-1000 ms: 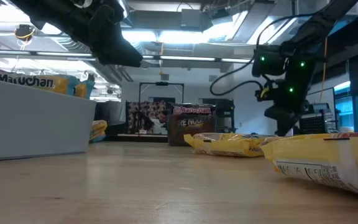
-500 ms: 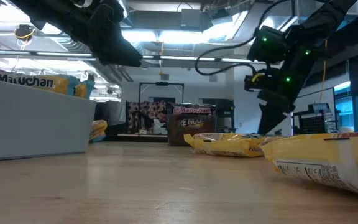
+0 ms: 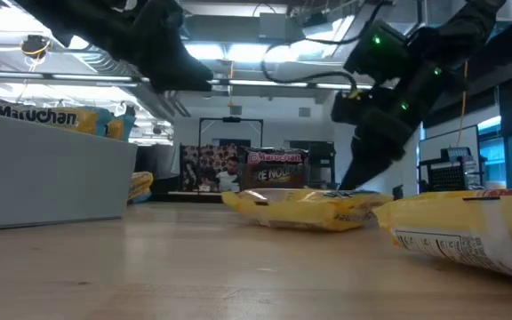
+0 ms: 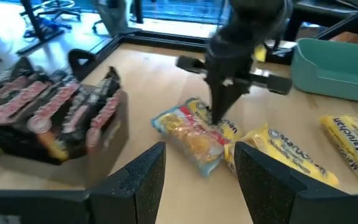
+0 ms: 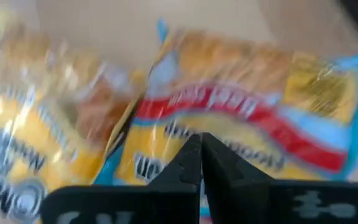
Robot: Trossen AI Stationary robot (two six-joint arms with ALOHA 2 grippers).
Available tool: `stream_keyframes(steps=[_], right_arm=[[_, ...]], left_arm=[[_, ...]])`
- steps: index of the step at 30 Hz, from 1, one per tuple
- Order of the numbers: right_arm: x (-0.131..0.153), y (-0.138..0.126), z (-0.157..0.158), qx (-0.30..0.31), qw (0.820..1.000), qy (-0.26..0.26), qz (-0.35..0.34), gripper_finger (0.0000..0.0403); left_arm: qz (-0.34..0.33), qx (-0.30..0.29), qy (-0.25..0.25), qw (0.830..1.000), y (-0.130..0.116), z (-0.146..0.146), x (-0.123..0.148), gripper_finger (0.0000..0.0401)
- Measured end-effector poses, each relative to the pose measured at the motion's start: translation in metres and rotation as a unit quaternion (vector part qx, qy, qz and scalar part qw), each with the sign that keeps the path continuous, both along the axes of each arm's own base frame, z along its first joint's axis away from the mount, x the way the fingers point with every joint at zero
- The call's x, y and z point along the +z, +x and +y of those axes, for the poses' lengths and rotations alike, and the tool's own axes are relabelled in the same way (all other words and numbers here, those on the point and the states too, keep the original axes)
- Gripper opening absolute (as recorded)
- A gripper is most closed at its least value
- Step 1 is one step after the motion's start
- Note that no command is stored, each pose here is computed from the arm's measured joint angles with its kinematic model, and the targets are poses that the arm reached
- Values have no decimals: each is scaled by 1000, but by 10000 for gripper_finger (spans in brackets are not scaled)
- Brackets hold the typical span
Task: Sort Maruchan noodles
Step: Put the right blue noodle pack into the gray bin
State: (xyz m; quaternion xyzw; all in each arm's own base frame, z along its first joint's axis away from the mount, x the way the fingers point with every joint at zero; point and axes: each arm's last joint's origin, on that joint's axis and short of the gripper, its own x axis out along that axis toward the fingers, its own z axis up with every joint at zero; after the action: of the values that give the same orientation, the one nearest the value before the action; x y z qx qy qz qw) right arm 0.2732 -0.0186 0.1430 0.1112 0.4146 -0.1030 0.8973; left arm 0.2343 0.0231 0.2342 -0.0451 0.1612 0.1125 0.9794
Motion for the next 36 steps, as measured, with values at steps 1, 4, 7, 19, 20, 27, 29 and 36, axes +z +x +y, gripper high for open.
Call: stream_keyframes(steps=[1, 4, 7, 19, 20, 27, 29, 36], right_arm=[[6, 1, -1, -11, 1000, 1, -12, 1], [23, 1, -2, -23, 999, 0, -47, 1], [36, -7, -1, -36, 998, 12, -57, 1], [27, -48, 1, -173, 977, 113, -60, 1], [25, -50, 1, -189, 973, 121, -59, 1], [15, -56, 0, -267, 950, 152, -48, 3], [12, -58, 0, -269, 949, 159, -40, 16], [7, -62, 2, -265, 947, 179, -30, 143]], left_arm=[[-2, -4, 0, 1000, 3, 0, -2, 186], [-16, -12, -1, 1000, 13, 0, -7, 186], [-25, -13, 1, 1000, 23, 2, -14, 186], [34, -11, -13, 999, 79, 19, -52, 186], [37, -11, -14, 999, 85, 19, -55, 186], [78, -10, -22, 997, 116, 23, -84, 186], [88, -4, -28, 996, 120, 24, -91, 186], [97, 27, -22, 995, 121, 26, -99, 186]])
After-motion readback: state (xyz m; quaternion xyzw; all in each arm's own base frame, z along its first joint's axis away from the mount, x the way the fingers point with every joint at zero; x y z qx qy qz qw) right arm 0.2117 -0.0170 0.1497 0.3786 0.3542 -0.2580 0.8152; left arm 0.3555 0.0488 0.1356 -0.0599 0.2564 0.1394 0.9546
